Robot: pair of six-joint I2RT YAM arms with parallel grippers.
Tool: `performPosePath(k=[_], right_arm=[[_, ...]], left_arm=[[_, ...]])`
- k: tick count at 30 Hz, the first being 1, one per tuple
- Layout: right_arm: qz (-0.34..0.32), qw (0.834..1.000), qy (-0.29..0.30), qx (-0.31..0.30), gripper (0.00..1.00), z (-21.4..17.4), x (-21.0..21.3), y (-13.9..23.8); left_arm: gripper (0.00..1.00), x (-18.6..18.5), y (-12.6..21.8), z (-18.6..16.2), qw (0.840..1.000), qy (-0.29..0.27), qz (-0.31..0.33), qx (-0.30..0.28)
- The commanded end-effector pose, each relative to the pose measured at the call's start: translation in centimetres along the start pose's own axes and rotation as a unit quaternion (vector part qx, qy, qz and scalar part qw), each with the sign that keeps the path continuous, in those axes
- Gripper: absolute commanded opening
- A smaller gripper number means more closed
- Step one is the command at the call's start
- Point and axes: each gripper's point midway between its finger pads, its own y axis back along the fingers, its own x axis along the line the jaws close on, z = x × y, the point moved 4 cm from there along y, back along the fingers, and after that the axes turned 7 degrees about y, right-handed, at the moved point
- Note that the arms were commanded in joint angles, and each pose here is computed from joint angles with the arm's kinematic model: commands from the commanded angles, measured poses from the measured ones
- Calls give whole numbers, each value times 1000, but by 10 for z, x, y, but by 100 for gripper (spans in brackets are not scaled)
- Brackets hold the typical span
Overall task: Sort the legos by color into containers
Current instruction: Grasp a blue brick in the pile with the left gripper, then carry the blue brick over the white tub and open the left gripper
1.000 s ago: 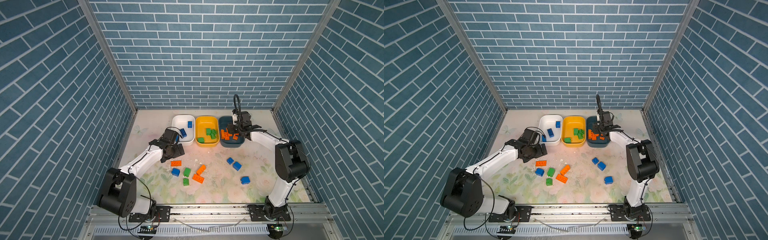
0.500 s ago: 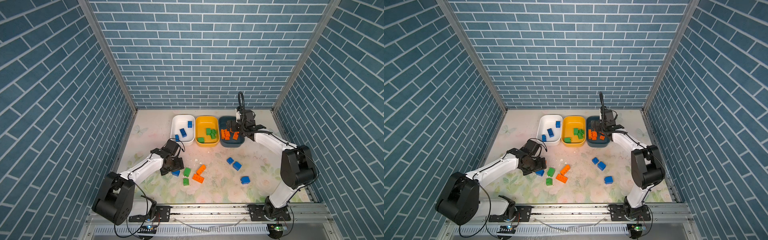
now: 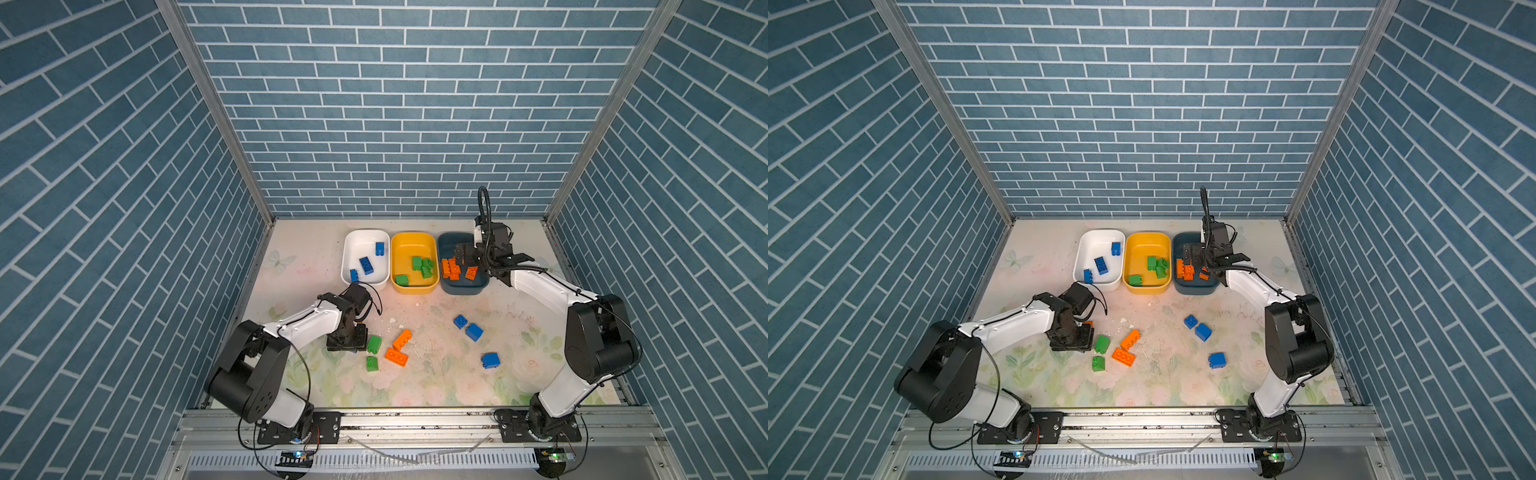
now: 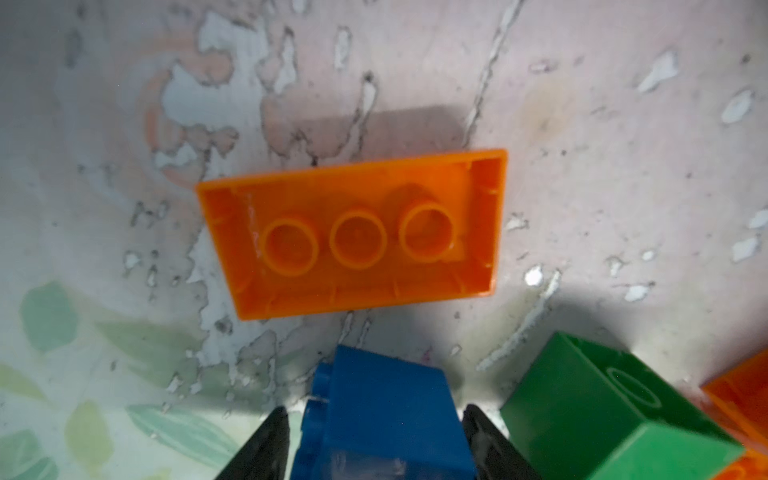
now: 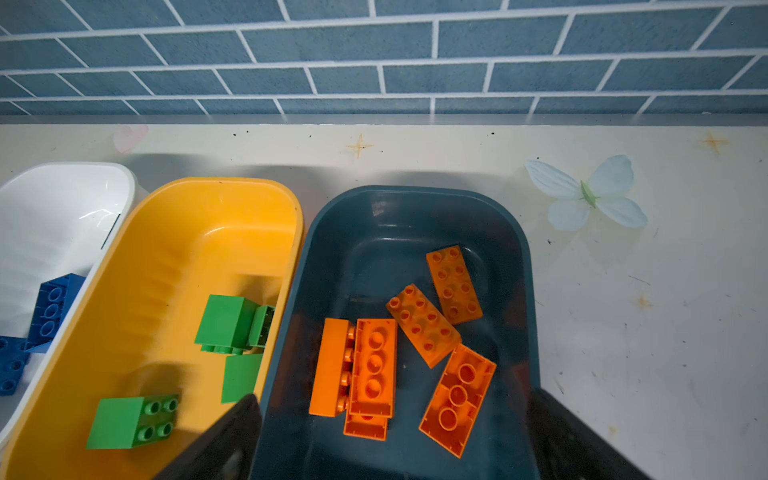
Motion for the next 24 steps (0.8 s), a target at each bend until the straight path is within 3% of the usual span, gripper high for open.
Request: performPosePath(k=[1, 11, 19, 24], right_arm=[[-9, 1000, -26, -2, 99, 5, -3, 14], [23, 998, -35, -51, 99, 5, 3, 34], [17, 997, -66, -44, 99, -9, 0, 40], [30, 996, -69, -43, 99, -13, 3, 43]], left_arm=[[59, 0, 1, 4, 1000, -17, 24, -4], [33, 0, 18, 13, 999, -7, 19, -46], [31, -22, 71, 45, 986, 21, -52, -156], [30, -39, 94, 83, 978, 35, -57, -196]])
